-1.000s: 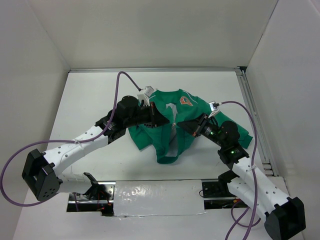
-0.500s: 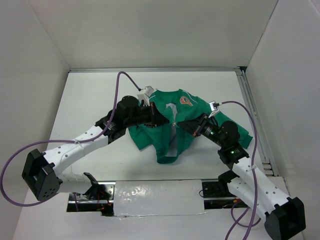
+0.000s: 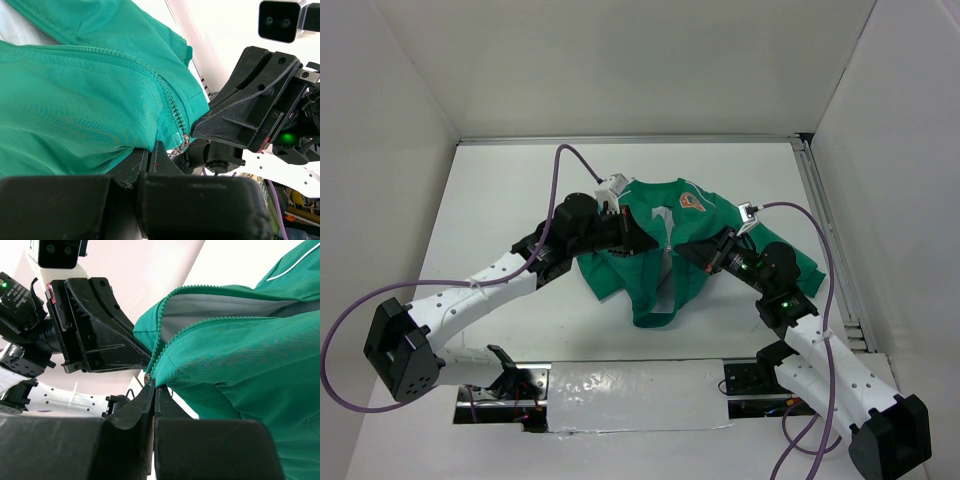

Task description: Zip up the jacket

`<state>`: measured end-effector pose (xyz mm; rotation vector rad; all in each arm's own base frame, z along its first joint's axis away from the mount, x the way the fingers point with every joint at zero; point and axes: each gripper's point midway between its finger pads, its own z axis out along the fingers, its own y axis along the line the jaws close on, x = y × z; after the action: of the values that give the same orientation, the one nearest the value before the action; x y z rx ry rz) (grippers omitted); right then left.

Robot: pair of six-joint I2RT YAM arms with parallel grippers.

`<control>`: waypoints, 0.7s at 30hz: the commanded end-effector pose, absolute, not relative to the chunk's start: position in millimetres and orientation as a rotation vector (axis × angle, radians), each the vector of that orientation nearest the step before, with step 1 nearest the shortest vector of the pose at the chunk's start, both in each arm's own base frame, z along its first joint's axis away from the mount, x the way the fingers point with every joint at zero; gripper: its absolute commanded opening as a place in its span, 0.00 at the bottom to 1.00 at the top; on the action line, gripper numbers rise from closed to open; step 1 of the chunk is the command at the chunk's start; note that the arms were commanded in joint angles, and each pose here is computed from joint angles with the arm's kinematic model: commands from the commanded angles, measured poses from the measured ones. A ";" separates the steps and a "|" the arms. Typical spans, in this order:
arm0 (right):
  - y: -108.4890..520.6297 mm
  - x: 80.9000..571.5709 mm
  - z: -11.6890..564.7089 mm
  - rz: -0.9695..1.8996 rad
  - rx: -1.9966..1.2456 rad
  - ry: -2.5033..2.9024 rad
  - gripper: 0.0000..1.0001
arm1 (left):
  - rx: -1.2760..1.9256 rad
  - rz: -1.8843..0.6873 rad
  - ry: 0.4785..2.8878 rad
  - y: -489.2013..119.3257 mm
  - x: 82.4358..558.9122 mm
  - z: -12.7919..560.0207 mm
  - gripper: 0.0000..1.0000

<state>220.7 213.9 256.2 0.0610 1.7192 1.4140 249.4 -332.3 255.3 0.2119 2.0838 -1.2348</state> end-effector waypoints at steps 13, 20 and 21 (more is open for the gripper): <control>216.1 211.7 279.3 1.452 0.002 1.643 0.00 | 0.181 -1.273 2.005 -329.2 246.5 280.4 0.00; 216.4 214.1 280.3 1.454 0.014 1.643 0.00 | 0.196 -1.276 2.004 -330.7 246.3 278.9 0.00; 216.3 214.8 281.3 1.453 0.015 1.637 0.00 | 0.204 -1.287 1.997 -331.3 244.7 281.3 0.00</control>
<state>218.1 214.4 256.6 0.0596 1.7241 1.4265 247.5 -329.0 260.1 0.1811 2.0805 -1.2418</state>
